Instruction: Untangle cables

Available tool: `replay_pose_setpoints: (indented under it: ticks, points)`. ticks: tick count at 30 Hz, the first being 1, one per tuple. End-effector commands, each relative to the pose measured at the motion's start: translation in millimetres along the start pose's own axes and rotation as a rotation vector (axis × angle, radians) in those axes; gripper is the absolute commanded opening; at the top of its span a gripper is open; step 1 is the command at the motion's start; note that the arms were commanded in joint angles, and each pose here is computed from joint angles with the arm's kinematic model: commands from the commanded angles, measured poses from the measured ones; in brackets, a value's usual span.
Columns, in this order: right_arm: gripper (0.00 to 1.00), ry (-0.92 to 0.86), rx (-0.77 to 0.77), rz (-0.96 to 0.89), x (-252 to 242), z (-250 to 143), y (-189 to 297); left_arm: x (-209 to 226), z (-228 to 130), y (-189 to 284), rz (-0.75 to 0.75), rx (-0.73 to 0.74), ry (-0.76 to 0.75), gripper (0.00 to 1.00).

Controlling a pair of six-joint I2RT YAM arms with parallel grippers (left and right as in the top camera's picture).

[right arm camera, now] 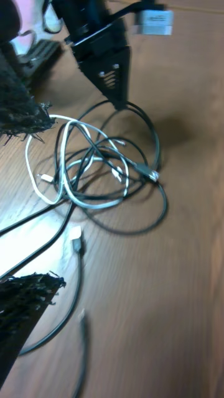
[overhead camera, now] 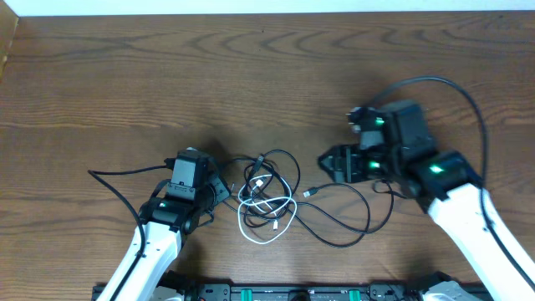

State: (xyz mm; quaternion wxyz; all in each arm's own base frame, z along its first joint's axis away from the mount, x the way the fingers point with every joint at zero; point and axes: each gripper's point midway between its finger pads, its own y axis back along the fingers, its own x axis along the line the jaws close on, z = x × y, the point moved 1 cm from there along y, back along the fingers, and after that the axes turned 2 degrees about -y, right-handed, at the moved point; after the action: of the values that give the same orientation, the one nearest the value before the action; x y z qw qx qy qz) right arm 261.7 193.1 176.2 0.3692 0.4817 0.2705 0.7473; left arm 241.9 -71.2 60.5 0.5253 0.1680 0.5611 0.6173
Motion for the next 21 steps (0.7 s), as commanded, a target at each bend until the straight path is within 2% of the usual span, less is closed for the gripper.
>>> replay_pose_setpoints:
  ticks: [1,7,9,11,14,21]
  points:
    - [0.68,0.088,0.070,0.048,15,-7,-26,3,4,1,0.018,-0.014,0.005,0.13]
    - [0.67,0.193,0.179,0.179,41,-25,-64,4,4,1,0.024,-0.018,0.005,0.10]
    - [0.67,0.240,0.217,0.202,46,-35,-73,4,4,1,0.024,-0.018,0.005,0.17]
    - [0.64,0.291,0.249,0.208,48,-44,-81,4,4,1,0.024,-0.018,0.005,0.17]
    - [0.62,0.336,0.275,0.218,53,-54,-86,4,4,1,0.024,-0.018,0.005,0.08]
    - [0.62,0.389,0.316,0.259,66,-69,-86,5,5,1,0.030,-0.024,0.005,0.08]
